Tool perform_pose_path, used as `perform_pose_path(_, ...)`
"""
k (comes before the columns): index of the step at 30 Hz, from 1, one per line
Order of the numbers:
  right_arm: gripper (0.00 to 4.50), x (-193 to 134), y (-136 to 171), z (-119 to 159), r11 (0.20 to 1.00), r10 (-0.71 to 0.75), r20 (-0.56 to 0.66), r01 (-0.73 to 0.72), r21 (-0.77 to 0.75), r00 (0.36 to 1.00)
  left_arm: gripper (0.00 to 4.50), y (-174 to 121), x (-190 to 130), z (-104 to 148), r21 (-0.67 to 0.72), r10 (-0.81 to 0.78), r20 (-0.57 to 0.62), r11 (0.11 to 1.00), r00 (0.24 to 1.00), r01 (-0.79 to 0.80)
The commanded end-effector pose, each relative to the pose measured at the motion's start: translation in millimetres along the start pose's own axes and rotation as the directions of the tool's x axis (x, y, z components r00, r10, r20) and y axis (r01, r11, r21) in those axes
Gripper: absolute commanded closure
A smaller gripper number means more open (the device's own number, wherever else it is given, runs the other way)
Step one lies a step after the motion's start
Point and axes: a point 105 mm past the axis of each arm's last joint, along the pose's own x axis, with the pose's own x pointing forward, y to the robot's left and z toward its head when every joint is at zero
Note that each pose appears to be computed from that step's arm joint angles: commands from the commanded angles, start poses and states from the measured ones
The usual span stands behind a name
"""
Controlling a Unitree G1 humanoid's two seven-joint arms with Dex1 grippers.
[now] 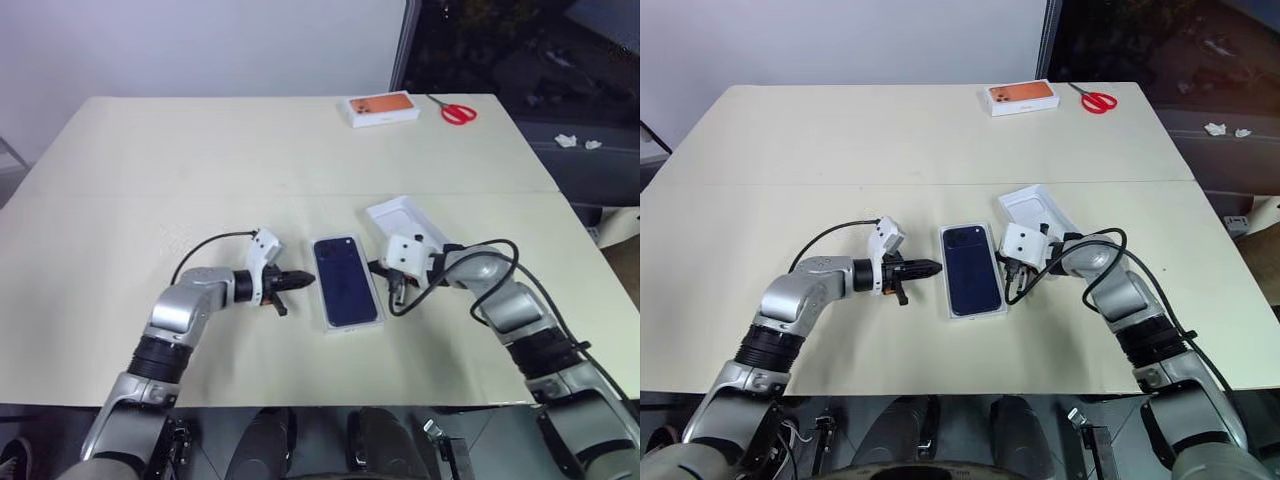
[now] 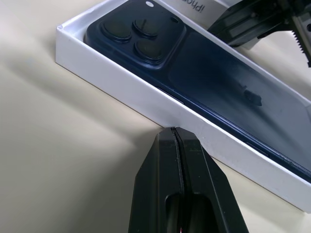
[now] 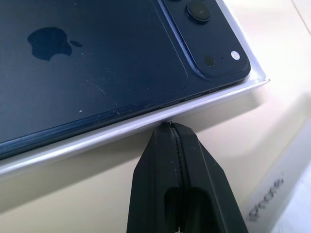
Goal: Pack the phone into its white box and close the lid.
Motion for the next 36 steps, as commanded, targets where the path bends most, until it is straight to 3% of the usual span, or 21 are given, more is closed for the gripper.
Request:
perform_pose_path(1,4.5,-2.8,7.5,1.9,0.999,0.033,0.012,-0.033,0.001,0.999,4.47,-11.6,14.2,2.2,0.017,-0.047,0.006,0.999,0.999,0.047)
perform_pose_path(10,4.5,-2.1,9.3,4.6,0.999,0.035,0.014,-0.035,-0.007,0.999,4.47,-13.3,15.9,4.7,0.014,-0.049,0.021,0.999,0.999,0.048)
perform_pose_path(17,4.5,-17.8,4.4,5.1,0.997,0.064,-0.029,-0.065,-0.049,0.998,4.47,1.4,-1.5,7.4,0.034,0.028,0.04,0.999,0.999,-0.029)
perform_pose_path(24,4.5,-33.8,-13.9,13.9,0.996,0.036,-0.042,-0.04,-0.083,0.998,4.47,3.3,-21.5,12.8,0.008,0.039,0.063,0.999,0.997,-0.04)
perform_pose_path(27,4.5,-42.3,-38.5,26.0,0.999,-0.036,0.013,0.036,0.009,0.999,4.47,-1.2,-37.9,18.0,-0.059,0.023,0.093,0.998,0.995,-0.018)
perform_pose_path(31,2.68,-46.1,-57.4,44.5,0.985,-0.126,0.068,0.116,0.125,0.99,2.67,3.4,-61.9,27.7,0.043,0.074,0.122,0.996,0.99,-0.08)
perform_pose_path(36,0.14,-36.0,-46.7,36.2,0.971,-0.136,-0.001,0.134,0.199,0.991,0.22,0.2,-86.6,42.6,0.105,0.047,0.158,0.992,0.986,-0.064)
